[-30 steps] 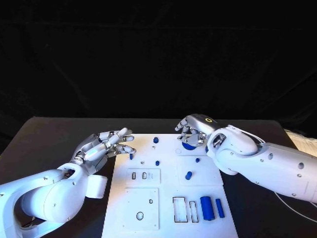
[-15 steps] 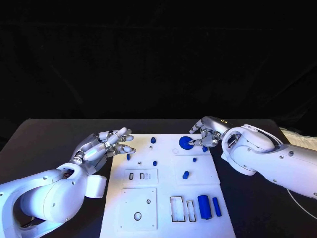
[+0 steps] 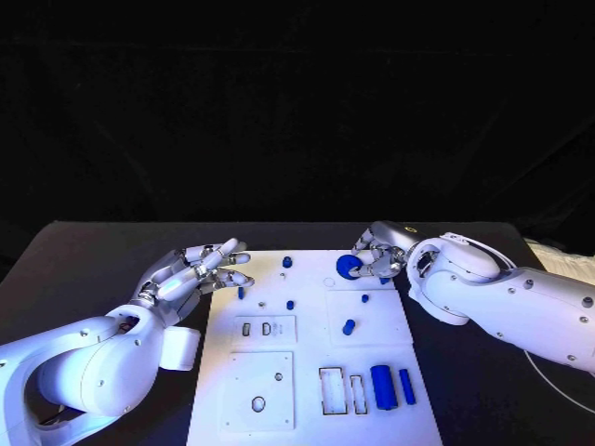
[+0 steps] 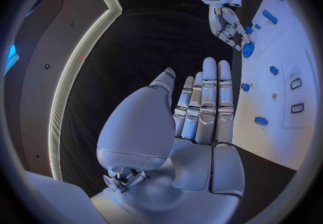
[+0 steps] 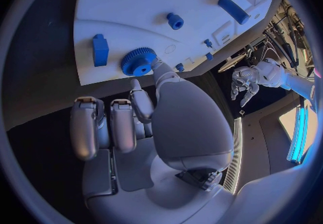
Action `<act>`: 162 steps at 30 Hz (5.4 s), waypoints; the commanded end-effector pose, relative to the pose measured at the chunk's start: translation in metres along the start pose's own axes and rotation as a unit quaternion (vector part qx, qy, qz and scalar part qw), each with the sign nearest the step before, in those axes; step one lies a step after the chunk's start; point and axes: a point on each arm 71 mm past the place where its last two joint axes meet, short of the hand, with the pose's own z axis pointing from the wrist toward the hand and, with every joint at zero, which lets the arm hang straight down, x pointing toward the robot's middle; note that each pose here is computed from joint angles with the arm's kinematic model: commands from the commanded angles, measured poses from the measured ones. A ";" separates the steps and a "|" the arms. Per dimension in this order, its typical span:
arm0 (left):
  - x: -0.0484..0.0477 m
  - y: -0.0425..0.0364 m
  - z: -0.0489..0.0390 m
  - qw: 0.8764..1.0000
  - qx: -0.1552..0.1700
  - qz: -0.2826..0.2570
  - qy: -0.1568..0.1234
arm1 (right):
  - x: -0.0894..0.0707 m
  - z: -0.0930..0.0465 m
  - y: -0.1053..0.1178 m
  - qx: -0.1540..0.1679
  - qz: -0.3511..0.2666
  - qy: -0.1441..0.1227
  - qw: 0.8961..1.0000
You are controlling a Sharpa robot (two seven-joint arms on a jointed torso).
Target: Assemble the parts on the task board
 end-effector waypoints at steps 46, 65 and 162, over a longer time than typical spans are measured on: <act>0.0023 -0.0001 0.0012 1.000 0.001 -0.004 0.008 | 0.007 -0.006 0.078 -0.104 -0.025 -0.105 0.989; 0.0041 0.0007 0.0023 1.000 0.000 -0.005 0.011 | 0.046 0.011 0.123 -0.123 -0.031 -0.039 0.991; 0.0008 0.0004 0.0003 1.000 -0.006 -0.002 0.003 | 0.068 0.018 0.102 -0.104 0.000 0.011 0.995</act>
